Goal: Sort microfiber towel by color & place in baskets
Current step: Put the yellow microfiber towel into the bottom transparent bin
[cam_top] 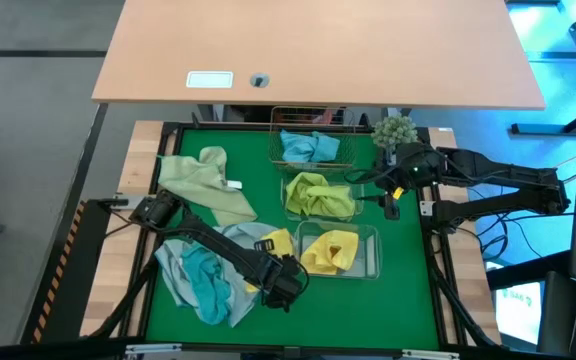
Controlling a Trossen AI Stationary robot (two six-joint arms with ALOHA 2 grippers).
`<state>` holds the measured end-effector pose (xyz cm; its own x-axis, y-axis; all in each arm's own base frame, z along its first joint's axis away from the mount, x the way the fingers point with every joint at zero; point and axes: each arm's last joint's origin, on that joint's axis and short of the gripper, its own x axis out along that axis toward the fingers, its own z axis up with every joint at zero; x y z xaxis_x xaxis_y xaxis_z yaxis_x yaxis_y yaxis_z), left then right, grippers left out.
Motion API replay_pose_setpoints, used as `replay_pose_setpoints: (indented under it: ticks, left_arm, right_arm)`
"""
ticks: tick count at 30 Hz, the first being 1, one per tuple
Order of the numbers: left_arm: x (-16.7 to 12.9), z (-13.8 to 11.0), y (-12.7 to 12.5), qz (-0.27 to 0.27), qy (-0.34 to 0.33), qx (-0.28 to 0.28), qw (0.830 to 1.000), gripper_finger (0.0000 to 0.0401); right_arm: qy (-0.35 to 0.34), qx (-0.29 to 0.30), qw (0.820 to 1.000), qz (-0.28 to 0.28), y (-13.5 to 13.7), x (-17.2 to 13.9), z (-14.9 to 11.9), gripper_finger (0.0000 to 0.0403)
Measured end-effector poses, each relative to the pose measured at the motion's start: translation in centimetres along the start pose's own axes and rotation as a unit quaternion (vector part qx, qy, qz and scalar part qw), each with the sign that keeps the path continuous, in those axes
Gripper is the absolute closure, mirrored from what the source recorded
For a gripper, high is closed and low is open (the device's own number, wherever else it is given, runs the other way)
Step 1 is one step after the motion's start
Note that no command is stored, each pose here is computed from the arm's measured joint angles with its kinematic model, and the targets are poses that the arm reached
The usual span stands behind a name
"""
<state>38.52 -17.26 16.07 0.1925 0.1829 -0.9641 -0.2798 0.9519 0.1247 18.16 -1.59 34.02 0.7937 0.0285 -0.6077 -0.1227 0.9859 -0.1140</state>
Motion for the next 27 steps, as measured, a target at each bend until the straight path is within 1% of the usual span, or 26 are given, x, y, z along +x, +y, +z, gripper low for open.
replay_pose_setpoints:
  ticks: [4,5,8,10,15,17,20,24,27]
  left_arm:
    - [0.0,0.0,0.0,-0.001,0.001,0.009,1.0,0.0379]
    - [0.0,0.0,0.0,-0.002,0.002,0.009,1.0,0.0389]
    - [-0.4,0.0,0.0,-0.013,0.005,0.011,1.0,0.0392]
    - [-1.4,0.0,0.3,-0.022,0.0,0.01,1.0,0.0395]
    - [-5.3,0.1,1.5,-0.046,-0.03,0.007,0.998,0.0397]
    - [-7.2,0.3,2.3,-0.059,-0.051,0.002,0.997,0.0398]
    - [-9.9,0.5,3.6,-0.071,-0.093,-0.015,0.993,0.0399]
    - [-12.7,1.0,5.5,-0.07,-0.155,-0.044,0.984,0.0399]
    - [-14.5,1.5,6.8,-0.074,-0.203,-0.061,0.974,0.04]
  right_arm:
    - [-0.031,-0.003,0.999,0.024,0.1,1.0,-0.3,0.0178]
    - [-0.034,-0.004,0.999,0.031,0.2,1.4,-0.5,0.0178]
    - [-0.042,-0.005,0.998,0.036,0.2,2.2,-1.0,0.0178]
    - [-0.043,-0.005,0.998,0.038,0.2,2.8,-1.2,0.0178]
    - [-0.038,-0.004,0.997,0.061,0.2,4.0,-1.3,0.0178]
    - [-0.034,-0.003,0.997,0.074,0.3,4.6,-1.3,0.0178]
    - [-0.045,-0.005,0.994,0.099,0.2,5.4,-1.0,0.0178]
    - [-0.076,-0.012,0.989,0.129,0.2,6.5,-0.3,0.0178]
    - [-0.107,-0.02,0.983,0.145,0.1,7.2,0.3,0.0178]
